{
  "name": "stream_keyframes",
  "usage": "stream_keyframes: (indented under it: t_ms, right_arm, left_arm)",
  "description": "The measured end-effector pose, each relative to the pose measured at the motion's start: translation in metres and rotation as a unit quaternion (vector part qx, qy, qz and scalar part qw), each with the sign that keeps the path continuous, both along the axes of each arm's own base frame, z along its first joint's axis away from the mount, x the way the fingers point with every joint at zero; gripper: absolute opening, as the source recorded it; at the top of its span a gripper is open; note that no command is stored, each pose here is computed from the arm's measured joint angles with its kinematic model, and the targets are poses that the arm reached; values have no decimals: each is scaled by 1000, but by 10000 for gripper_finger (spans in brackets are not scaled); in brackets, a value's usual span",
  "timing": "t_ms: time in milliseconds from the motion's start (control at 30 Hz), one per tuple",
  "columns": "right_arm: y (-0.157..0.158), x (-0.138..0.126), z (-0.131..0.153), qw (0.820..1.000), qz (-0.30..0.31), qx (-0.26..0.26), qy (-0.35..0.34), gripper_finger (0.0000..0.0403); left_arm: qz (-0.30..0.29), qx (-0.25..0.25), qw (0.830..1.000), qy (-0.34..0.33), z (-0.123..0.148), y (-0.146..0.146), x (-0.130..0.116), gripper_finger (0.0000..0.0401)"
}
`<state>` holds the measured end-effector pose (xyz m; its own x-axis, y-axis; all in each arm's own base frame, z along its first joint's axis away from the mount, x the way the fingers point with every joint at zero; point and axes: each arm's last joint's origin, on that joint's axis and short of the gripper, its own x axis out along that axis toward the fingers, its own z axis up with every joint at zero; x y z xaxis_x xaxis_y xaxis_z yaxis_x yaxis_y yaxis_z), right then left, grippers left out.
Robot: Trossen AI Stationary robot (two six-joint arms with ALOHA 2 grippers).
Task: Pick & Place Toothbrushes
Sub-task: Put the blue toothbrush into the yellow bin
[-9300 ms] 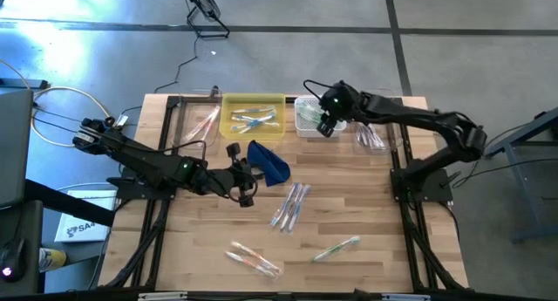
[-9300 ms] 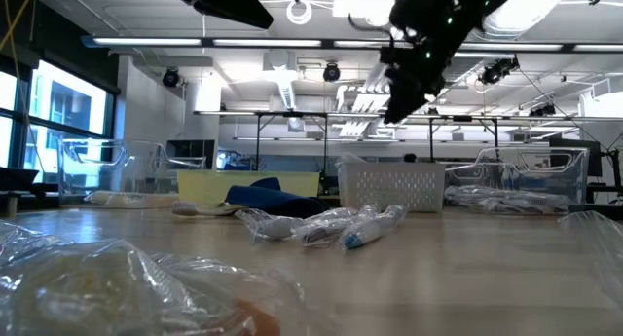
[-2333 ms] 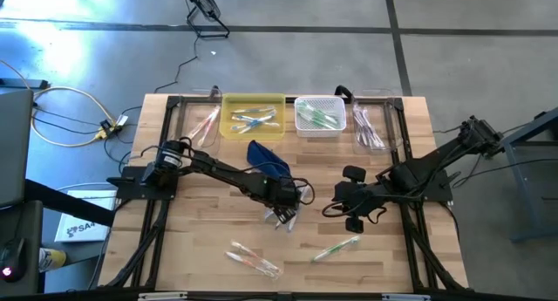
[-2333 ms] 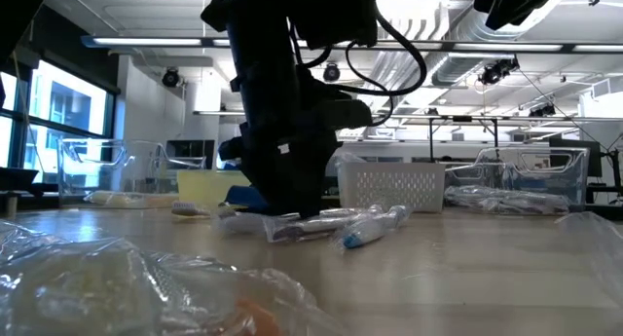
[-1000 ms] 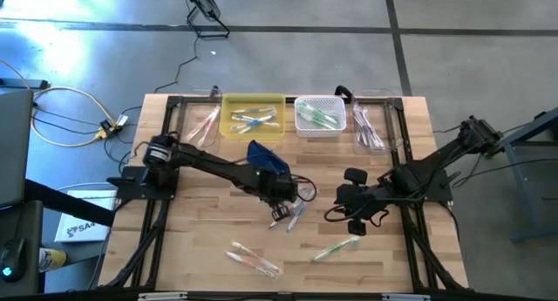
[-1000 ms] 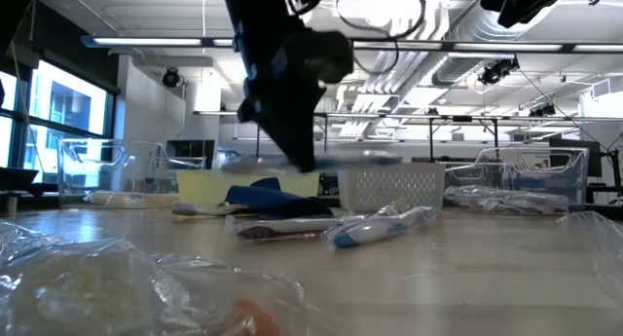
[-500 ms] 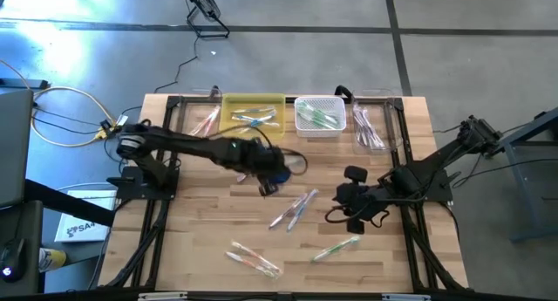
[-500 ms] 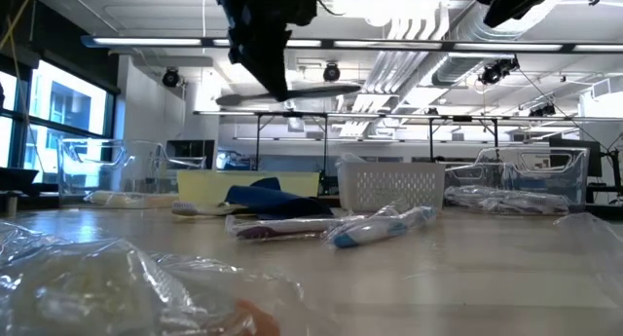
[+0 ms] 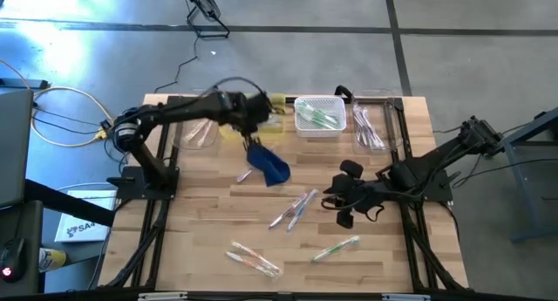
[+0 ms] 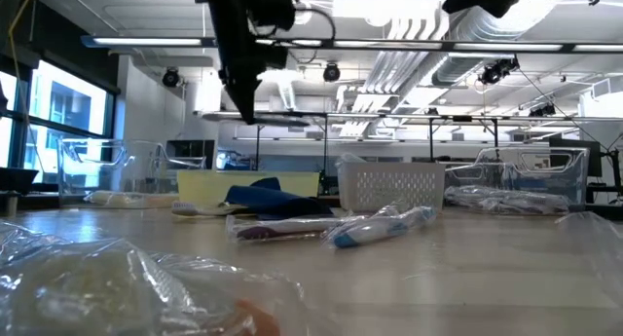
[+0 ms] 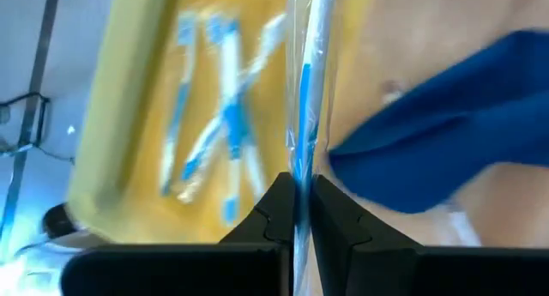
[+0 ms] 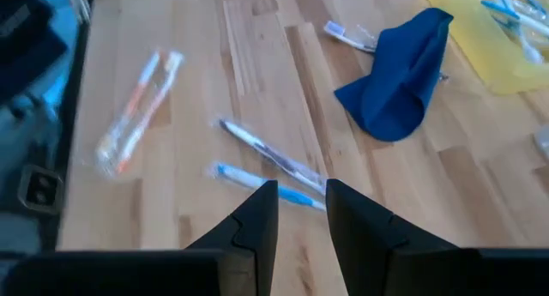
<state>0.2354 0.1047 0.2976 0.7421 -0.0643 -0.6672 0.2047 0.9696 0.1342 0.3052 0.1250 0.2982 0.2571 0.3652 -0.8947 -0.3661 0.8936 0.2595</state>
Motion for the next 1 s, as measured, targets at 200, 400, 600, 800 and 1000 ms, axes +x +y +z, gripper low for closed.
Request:
stream_keyframes:
  t_ms: [200, 400, 600, 800, 1000]
  right_arm:
    - [-6, 4, 1, 999, -38, 31, -13, 94]
    - [-9, 5, 2, 995, -85, 45, -28, 94]
    - [-9, 5, 2, 992, -106, 69, -31, 94]
    - [-8, 5, 2, 989, -117, 82, -33, 94]
    - [-8, 5, 2, 989, -116, 83, -33, 94]
  left_arm:
    - [14, -17, 1000, 1, -1, 53, -25, 11]
    - [4, -14, 999, -48, -6, 86, -27, 11]
    - [-13, -24, 999, -30, -34, 104, -15, 11]
    - [0, -60, 998, 7, -70, 116, -8, 11]
    - [32, -74, 997, 13, -86, 120, -3, 19]
